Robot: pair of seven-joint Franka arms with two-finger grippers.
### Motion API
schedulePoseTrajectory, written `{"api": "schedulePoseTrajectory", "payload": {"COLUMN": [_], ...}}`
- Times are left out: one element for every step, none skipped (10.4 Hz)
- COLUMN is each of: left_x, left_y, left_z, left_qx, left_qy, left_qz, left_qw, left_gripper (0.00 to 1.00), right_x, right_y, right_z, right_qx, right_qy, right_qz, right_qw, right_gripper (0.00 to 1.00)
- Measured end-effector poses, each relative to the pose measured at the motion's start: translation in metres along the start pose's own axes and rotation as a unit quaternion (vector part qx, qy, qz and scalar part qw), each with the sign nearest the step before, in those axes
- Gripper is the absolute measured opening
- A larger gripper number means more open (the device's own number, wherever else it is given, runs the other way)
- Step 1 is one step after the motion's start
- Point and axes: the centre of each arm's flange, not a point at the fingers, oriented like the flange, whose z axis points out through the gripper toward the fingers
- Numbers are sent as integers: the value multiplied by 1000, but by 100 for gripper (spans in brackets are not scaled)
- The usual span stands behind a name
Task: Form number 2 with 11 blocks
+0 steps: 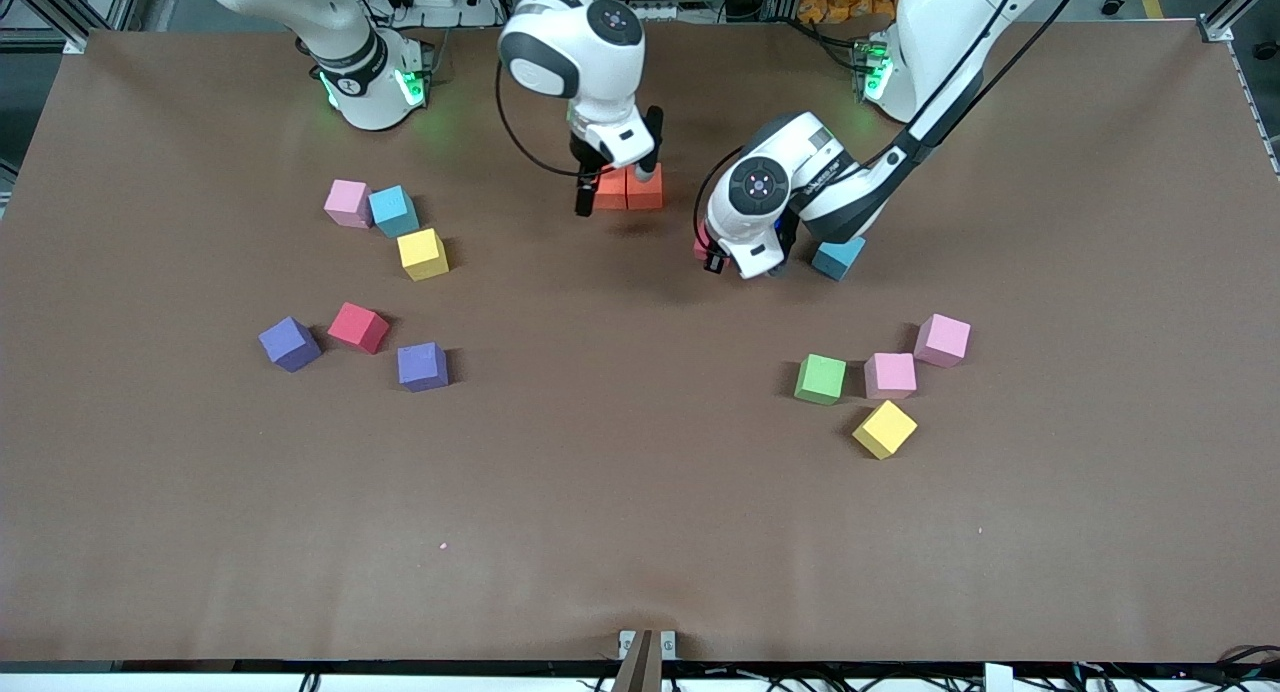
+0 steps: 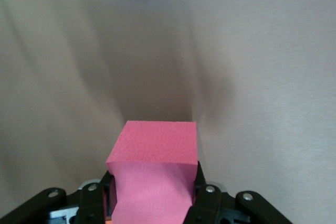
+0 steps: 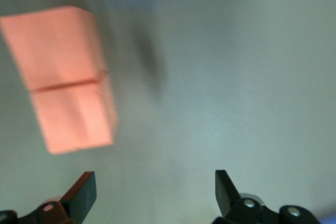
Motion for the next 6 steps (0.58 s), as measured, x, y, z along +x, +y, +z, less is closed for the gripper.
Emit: {"api": "schedulePoseTrajectory", "payload": {"left_x": [-6, -10, -13, -14, -15, -17], "left_y": [-8, -15, -21, -27, -31, -35], "left_z": [2, 2, 3, 5, 7, 10], "left_qx": [-7, -14, -18, -19, -20, -20], "left_qy": [-3, -6, -5, -4, -4, -5], "left_qz": [-15, -34, -51, -66, -85, -104], "left_qw": [1000, 999, 999, 998, 996, 994], "left_gripper": [56, 56, 56, 56, 56, 56], "right_x": [-16, -30, -47, -69, -93, -114], "right_y": [31, 55, 81, 109, 136, 160], "right_z": [-6, -10, -14, -20, -23, -23], "right_qx": [-3, -6, -9, -11, -13, -13], "right_qy": [1, 3, 4, 0, -1, -2], "right_qz": [18, 23, 31, 47, 69, 92], "right_qw": [1000, 1000, 999, 999, 998, 996], "right_gripper": [100, 100, 100, 100, 100, 100]}}
